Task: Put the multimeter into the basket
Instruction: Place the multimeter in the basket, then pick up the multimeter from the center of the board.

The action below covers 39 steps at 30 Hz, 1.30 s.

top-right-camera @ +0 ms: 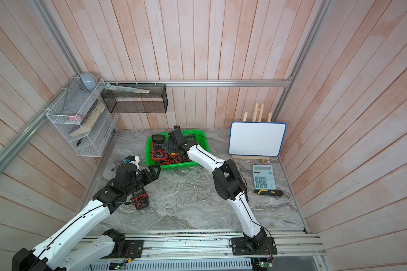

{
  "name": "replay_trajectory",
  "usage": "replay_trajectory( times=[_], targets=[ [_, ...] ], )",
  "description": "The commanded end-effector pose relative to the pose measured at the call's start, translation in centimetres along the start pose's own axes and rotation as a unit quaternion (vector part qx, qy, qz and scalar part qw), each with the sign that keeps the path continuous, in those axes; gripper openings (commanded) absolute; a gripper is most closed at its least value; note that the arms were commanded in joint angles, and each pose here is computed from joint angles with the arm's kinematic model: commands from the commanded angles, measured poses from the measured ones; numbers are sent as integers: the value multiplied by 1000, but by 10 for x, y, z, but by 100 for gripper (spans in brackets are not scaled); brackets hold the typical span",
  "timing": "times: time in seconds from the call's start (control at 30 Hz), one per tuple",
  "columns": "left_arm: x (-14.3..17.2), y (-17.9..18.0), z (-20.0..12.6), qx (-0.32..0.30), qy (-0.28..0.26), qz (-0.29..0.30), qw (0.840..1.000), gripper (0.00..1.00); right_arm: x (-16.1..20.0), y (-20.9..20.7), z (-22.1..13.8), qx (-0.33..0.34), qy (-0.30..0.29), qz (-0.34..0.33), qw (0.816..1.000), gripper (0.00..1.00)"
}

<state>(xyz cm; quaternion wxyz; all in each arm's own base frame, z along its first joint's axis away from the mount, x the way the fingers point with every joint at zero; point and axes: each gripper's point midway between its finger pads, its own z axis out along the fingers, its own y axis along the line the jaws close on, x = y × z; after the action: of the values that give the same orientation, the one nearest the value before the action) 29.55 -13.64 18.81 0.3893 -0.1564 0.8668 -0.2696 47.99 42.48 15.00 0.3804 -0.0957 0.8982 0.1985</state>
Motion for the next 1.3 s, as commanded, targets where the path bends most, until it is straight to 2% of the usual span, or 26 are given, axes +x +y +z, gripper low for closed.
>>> replay_trajectory(
  times=[0.0,0.33,0.5,0.63,0.83,1.03,1.27],
  targets=[
    [-14,-8,-3,9,-21,9,1000,100,-15,7,-21,-3,-18,-5,1000,98],
    [-16,-9,-5,8,-23,20,1000,100,-33,10,-48,-9,-39,-4,999,98],
    [-14,-11,-3,12,-16,32,999,100,-37,1,-82,-7,-59,0,998,98],
    [-10,-14,-1,19,-4,45,999,100,-31,-24,-114,-1,-71,17,997,98],
    [2,-21,5,42,26,55,997,100,-1,-91,-162,24,-79,69,994,98],
    [21,-39,10,66,48,67,994,100,63,-181,-202,77,-60,139,986,98],
    [51,-78,18,99,76,88,988,100,136,-273,-247,161,-44,216,962,98]
  ],
)
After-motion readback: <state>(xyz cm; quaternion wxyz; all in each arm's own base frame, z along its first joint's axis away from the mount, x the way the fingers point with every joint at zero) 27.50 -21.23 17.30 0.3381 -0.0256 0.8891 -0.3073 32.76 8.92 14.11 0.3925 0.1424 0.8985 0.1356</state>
